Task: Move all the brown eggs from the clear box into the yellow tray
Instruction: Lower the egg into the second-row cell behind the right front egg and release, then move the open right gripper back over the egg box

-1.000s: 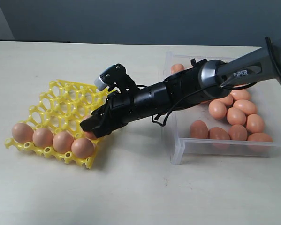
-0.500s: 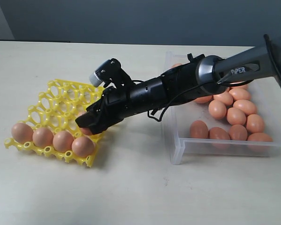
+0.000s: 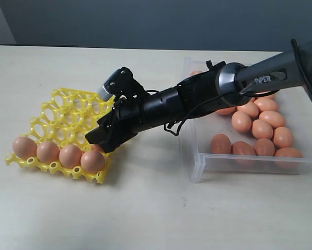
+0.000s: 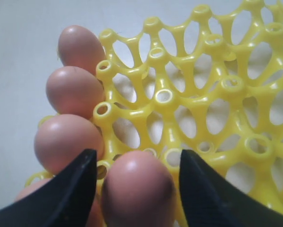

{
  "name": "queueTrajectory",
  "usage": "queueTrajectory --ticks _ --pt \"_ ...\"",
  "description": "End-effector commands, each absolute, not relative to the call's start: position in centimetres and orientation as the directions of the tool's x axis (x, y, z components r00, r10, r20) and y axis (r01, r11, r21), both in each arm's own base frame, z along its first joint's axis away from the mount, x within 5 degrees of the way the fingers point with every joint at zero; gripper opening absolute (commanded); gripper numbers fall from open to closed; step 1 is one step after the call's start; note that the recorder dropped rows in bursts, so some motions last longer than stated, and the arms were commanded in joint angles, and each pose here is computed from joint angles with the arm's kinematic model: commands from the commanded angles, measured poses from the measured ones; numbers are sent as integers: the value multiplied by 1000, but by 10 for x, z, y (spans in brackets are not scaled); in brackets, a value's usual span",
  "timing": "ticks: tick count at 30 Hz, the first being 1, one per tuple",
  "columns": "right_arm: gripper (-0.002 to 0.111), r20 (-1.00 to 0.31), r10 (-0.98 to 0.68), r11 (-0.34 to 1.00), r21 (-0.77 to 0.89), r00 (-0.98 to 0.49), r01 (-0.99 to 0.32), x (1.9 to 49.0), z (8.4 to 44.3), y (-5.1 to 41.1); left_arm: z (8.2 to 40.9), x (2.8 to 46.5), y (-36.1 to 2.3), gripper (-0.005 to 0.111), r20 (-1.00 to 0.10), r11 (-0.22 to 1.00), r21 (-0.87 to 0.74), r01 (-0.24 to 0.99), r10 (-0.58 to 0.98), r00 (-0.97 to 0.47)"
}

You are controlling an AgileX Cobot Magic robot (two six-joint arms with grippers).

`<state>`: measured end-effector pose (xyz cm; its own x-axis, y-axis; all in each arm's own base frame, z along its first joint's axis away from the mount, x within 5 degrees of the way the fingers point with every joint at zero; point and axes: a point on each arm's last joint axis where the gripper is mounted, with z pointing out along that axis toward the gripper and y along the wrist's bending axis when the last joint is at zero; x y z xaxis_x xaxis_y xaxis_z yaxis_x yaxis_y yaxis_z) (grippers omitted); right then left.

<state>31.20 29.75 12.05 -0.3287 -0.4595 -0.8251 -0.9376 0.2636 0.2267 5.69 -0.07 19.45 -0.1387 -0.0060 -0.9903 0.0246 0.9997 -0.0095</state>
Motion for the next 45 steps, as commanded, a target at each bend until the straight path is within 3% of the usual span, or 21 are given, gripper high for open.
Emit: queueTrajectory --ticks 1,18,24,26,28,30,32,34,36,39,42,45 --pt "53 -832 -456 258 217 -317 -941 313 122 298 193 58 -1 12 -990 1000 -8 27 -4 -144" --pt "53 -851 -438 252 194 -291 -948 315 127 300 193 58 -1 12 -990 1000 -8 27 -4 -144" --pt "53 -893 -377 280 144 -247 -949 315 176 296 193 58 -1 12 -990 1000 -8 27 -4 -144" --pt "53 -906 -349 329 120 -238 -937 315 202 292 193 58 -1 12 -990 1000 -8 27 -4 -144" --pt "53 -886 -361 469 98 -292 -878 319 221 280 193 58 -1 12 -990 1000 -8 27 -4 -144" --pt "53 -853 -373 616 67 -365 -785 323 229 265 193 58 -1 12 -990 1000 -8 27 -4 -144" --pt "52 -821 -286 773 107 -494 -625 324 234 234 193 58 -1 12 -990 1000 -8 27 -4 -144" --pt "39 -702 -266 816 201 -661 -542 326 227 198 193 58 -1 12 -990 1000 -8 27 -4 -144" --pt "27 -576 -321 876 120 -751 -467 338 212 155 193 58 -1 12 -990 1000 -8 27 -4 -144" --pt "33 -420 -301 941 16 -856 -339 352 187 108 193 58 -1 12 -990 1000 -8 27 -4 -144" --pt "45 -335 -290 950 13 -896 -312 357 173 100 193 58 -1 12 -990 1000 -8 27 -4 -144" --pt "48 -251 -310 947 1 -917 -321 362 159 101 193 58 -1 12 -990 1000 -8 27 -4 -144"
